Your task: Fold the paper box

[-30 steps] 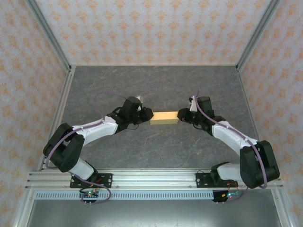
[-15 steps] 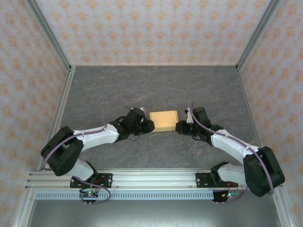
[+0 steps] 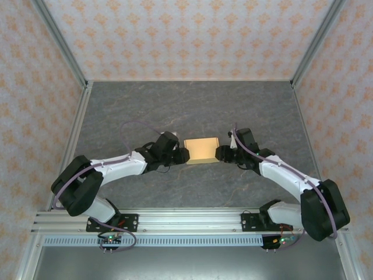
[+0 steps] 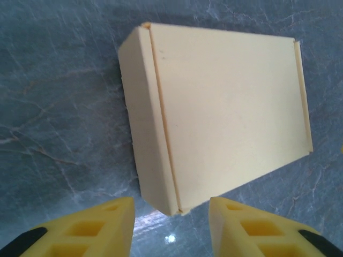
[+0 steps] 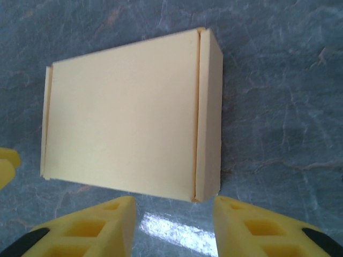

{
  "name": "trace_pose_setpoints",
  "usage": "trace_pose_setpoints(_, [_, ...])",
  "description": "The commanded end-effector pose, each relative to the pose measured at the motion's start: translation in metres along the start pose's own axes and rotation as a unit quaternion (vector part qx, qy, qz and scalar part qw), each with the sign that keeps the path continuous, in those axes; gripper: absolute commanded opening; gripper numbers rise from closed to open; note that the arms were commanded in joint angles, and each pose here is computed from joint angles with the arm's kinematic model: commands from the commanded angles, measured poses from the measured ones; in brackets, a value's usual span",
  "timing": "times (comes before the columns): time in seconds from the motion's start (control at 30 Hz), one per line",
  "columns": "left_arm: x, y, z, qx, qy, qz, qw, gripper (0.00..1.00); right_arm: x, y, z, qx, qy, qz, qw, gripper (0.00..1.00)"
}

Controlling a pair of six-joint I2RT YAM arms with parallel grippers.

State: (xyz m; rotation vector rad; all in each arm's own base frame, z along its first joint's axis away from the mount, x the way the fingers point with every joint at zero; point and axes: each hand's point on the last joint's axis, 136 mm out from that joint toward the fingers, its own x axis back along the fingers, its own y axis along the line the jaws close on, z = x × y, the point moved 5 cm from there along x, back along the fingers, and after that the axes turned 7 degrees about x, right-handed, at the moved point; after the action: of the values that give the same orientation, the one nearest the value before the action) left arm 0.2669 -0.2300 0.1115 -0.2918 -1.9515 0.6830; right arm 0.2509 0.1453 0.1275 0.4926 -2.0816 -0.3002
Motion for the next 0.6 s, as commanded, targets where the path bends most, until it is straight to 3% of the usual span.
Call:
trace_pose_setpoints(0.0, [0.01, -0.004, -0.022, -0.016, -0.03, -0.005, 0.999, 0.44, -0.004, -0.005, -0.019, 0.0, -0.002, 0.019, 1.0, 0.45])
trace_pose_setpoints(0.17, [-0.01, -0.009, -0.03, 0.003, -0.005, 0.019, 1.0, 0.46, -0.026, -0.001, -0.028, -0.015, 0.024, -0.011, 1.0, 0.46])
trace_pose_setpoints(0.57, [-0.046, -0.018, -0.054, 0.026, 0.019, 0.023, 0.999, 0.44, -0.051, 0.007, -0.044, -0.047, 0.005, -0.053, 0.997, 0.42])
